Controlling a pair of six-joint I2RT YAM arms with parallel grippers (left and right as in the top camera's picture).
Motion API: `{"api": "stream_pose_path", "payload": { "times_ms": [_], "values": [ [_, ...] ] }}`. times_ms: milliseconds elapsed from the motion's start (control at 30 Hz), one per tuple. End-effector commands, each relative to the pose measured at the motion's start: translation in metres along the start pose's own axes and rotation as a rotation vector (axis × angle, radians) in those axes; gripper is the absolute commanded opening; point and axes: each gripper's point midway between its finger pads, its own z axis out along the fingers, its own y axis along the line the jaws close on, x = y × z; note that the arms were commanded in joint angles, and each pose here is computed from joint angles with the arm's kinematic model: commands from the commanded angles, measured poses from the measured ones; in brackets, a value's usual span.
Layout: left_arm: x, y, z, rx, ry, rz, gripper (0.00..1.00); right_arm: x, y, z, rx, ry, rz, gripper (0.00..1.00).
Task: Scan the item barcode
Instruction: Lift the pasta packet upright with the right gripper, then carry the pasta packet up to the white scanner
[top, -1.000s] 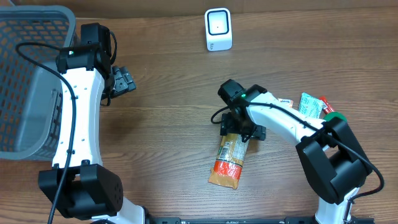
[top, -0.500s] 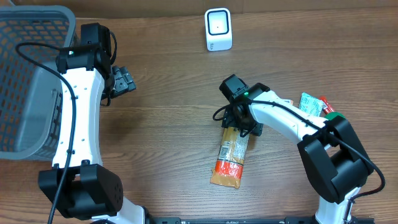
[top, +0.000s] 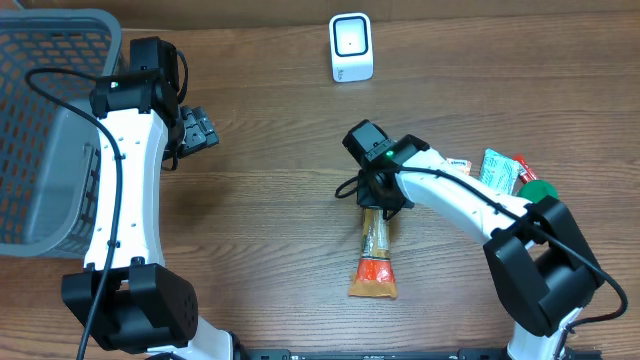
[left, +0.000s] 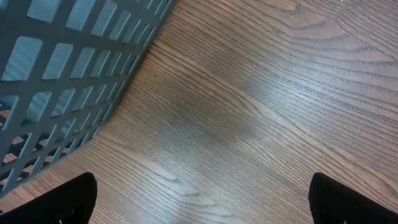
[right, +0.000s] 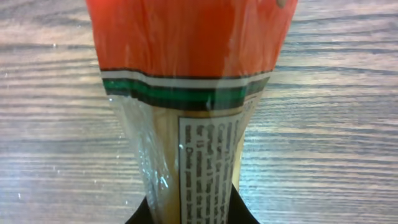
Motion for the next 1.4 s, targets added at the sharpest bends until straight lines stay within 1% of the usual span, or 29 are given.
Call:
{"api": "stream_pose_path", "payload": {
  "times_ms": [0,100,233,267,333,400,500,600,800,867,900,967,1067,1233,1367],
  "values": [
    [-0.004,0.0,-0.004,0.005,-0.012,0.017,1.0,-0.033,0.014,-0.051,-0.07,-0.122,-0.125,0.04],
    [-0.004,0.0,-0.004,0.006,-0.012,0.017,1.0,-0.047,0.025,-0.086,-0.117,-0.21,-0.235,0.04],
    [-0.004,0.0,-0.004,0.006,-0.012,0.017,1.0,-0.053,0.028,-0.112,-0.15,-0.268,-0.254,0.04],
    [-0.004,0.0,-0.004,0.006,-0.012,0.017,1.0,-0.052,0.028,-0.116,-0.15,-0.276,-0.286,0.04],
    [-0.004,0.0,-0.004,0.006,-0.012,0.017,1.0,-0.057,0.02,-0.135,-0.124,-0.329,-0.357,0.04],
    [-0.004,0.0,-0.004,0.006,-0.012,0.017,1.0,-0.068,0.008,-0.157,-0.075,-0.408,-0.339,0.04],
    [-0.004,0.0,-0.004,0.006,-0.012,0.017,1.0,-0.09,-0.01,-0.208,0.009,-0.585,-0.288,0.04],
    [-0.004,0.0,-0.004,0.006,-0.012,0.017,1.0,-0.104,-0.007,-0.255,0.017,-0.712,-0.374,0.04],
    [-0.004,0.0,-0.004,0.006,-0.012,0.017,1.0,-0.126,-0.004,-0.312,0.026,-0.828,-0.444,0.03],
    [-0.004,0.0,-0.004,0.006,-0.012,0.017,1.0,-0.14,-0.002,-0.332,0.035,-0.876,-0.464,0.03],
    [-0.004,0.0,-0.004,0.006,-0.012,0.017,1.0,-0.153,0.003,-0.349,0.04,-0.921,-0.479,0.03],
    [-0.004,0.0,-0.004,0.006,-0.012,0.017,0.99,-0.167,0.011,-0.363,0.058,-0.964,-0.52,0.03],
    [-0.004,0.0,-0.004,0.006,-0.012,0.017,1.0,-0.184,0.023,-0.363,0.097,-0.999,-0.598,0.03],
    [-0.004,0.0,-0.004,0.006,-0.012,0.017,1.0,-0.219,0.047,-0.327,0.193,-1.011,-0.741,0.03],
    [-0.004,0.0,-0.004,0.006,-0.012,0.017,1.0,-0.253,0.059,-0.3,0.368,-1.046,-0.825,0.03]
  ]
}}
